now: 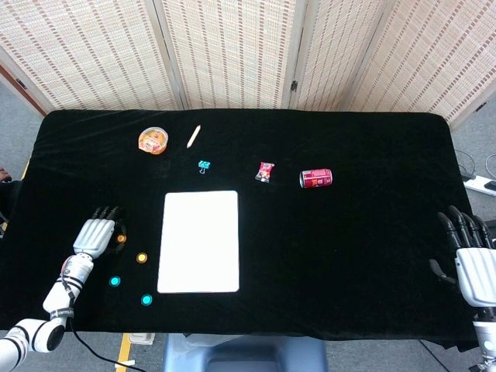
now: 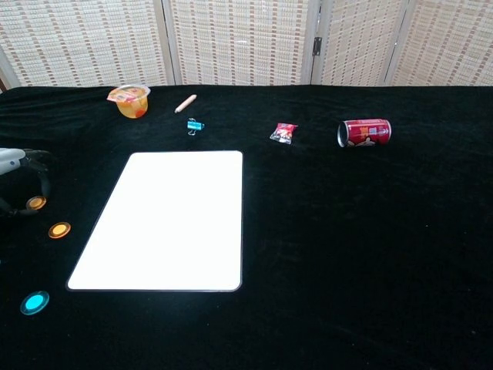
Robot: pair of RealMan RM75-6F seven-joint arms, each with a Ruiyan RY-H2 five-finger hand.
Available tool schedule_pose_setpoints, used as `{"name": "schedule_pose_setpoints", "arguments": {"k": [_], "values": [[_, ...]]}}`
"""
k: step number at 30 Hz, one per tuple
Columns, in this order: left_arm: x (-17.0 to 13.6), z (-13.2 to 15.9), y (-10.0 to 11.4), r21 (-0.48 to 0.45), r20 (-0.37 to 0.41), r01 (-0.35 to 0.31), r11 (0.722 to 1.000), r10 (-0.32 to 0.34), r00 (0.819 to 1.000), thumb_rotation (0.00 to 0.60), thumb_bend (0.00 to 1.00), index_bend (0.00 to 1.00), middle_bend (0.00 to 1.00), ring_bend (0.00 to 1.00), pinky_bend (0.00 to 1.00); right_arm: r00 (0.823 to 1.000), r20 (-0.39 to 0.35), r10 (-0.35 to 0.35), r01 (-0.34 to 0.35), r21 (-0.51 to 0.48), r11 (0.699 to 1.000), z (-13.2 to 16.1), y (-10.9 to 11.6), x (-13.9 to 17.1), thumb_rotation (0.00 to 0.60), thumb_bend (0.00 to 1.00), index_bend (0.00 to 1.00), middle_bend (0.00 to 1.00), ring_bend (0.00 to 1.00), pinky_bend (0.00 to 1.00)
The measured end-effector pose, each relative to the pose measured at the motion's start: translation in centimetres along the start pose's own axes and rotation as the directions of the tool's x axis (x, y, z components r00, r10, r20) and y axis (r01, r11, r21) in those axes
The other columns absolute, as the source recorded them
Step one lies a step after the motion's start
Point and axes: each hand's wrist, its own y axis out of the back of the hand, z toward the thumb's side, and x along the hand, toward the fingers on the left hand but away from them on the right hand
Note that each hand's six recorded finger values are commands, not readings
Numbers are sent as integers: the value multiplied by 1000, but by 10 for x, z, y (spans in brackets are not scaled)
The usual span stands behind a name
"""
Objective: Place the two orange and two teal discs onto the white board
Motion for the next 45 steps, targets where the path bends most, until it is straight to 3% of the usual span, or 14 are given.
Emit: {"name": "schedule_pose_setpoints", "arguments": {"k": [7,15,27,33,35,45], "values": [[-3,17,14,-16,52,-19,1000,20,998,600,406,519,108,0,0,1000,1,-3,3,0,1000,-1,0,1,600,345,0,20,49,0],[14,60,38,6,157,-22,1000,21,987,600,406,518,108,0,0,1000,10,0,0,-6,1000,-7,-1,1,600,345,0,20,49,0],[53,112,37,54,207,26,998,-36,978,600,406,505,108,0,0,1000,30,3,-2,-12,1000,-15,-2,2,600,346,0,20,49,0],[60,120,32,76,202,57,996,-71,977,600,404,318,57,0,0,999,38,2,-2,-14,1000,-17,-2,3,600,346,0,20,50,0],[58,121,33,74,203,55,996,-69,977,600,404,299,55,0,0,999,38,0,1,-14,1000,-17,-2,3,600,346,0,20,49,0],[19,98,43,88,220,1,996,-21,975,600,404,441,55,0,0,1000,17,-7,7,-14,1000,-10,0,2,600,346,0,20,48,0]]}}
